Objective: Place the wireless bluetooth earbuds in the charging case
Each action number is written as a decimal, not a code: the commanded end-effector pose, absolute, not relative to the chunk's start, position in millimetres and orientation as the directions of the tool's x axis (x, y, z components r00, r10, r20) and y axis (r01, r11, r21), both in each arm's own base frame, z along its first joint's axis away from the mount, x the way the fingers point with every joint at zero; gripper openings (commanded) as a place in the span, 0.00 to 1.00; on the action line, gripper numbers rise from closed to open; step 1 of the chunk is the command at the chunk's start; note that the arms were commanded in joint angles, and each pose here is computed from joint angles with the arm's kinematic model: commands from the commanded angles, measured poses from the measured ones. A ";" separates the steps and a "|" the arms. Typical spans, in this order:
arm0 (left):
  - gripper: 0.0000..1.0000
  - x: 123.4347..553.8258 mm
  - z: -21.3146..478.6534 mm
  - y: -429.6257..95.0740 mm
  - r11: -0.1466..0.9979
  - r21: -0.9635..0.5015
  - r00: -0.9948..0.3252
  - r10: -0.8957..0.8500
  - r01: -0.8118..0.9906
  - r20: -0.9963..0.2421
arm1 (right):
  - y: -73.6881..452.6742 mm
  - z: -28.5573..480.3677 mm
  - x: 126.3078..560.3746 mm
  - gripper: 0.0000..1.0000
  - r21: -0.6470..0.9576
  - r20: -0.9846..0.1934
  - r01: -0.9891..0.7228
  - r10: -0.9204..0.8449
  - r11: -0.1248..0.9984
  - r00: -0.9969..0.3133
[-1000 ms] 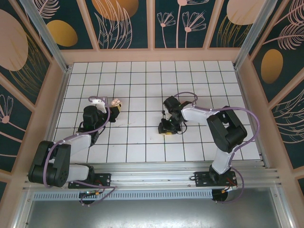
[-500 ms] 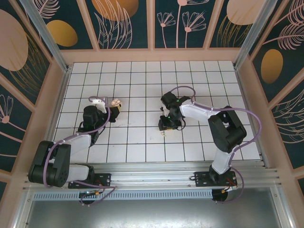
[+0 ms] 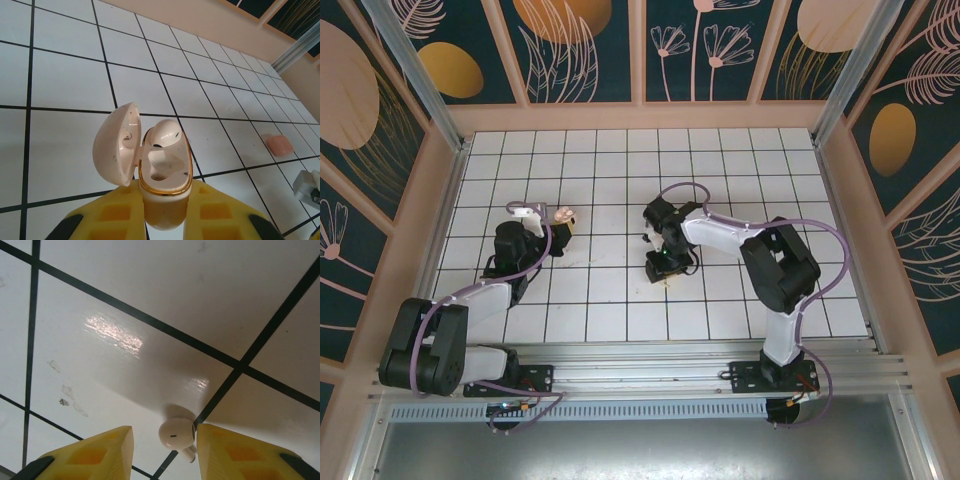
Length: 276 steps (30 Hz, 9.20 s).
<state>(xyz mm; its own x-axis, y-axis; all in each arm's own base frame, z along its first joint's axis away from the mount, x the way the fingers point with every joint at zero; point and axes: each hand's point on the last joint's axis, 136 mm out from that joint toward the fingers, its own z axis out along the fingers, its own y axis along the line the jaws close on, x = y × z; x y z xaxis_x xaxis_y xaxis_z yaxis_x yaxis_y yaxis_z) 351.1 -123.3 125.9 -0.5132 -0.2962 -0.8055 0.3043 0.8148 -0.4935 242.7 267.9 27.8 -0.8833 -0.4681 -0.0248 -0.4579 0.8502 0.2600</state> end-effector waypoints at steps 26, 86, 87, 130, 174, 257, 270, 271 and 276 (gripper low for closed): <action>0.10 355.8 137.5 -122.2 0.826 -0.460 -0.486 -0.271 0.326 -0.831 | 253.0 21.8 236.9 0.29 0.164 0.025 -0.424 -0.433 0.891 -0.901; 0.09 299.5 186.6 -288.7 0.549 0.007 0.041 -0.050 0.836 -0.998 | 321.5 254.6 280.6 0.21 0.629 -0.768 -0.681 0.167 0.374 -0.618; 0.09 300.0 187.5 -288.9 0.549 0.004 0.039 -0.054 0.836 -0.998 | 322.6 254.0 280.8 0.21 0.632 -0.767 -0.680 0.170 0.373 -0.619; 0.10 291.4 228.1 -288.8 0.528 -0.014 0.083 -0.160 0.849 -0.984 | 325.4 215.9 290.1 0.20 0.645 -0.747 -0.615 0.206 0.454 -0.632; 0.10 283.3 243.7 -287.1 0.519 0.044 0.138 -0.144 0.853 -0.980 | 303.6 194.6 294.0 0.35 0.613 -0.722 -0.507 0.171 0.606 -0.670; 0.11 371.1 130.2 -362.9 0.605 -0.645 -0.803 -0.015 0.467 -0.596 | 147.6 199.4 324.6 0.46 0.648 -0.607 -0.183 0.356 0.740 -0.710; 0.12 399.0 78.6 -402.3 0.579 -0.775 -0.935 -0.061 0.252 -0.350 | 145.1 200.0 319.4 0.46 0.653 -0.607 -0.180 0.367 0.735 -0.704; 0.12 399.2 76.7 -405.4 0.572 -0.782 -0.939 -0.058 0.247 -0.339 | 145.0 200.0 318.8 0.46 0.653 -0.608 -0.181 0.367 0.735 -0.704; 0.12 399.9 65.2 -414.2 0.558 -0.801 -0.954 -0.055 0.215 -0.294 | 146.6 199.8 317.2 0.46 0.663 -0.603 -0.185 0.371 0.725 -0.706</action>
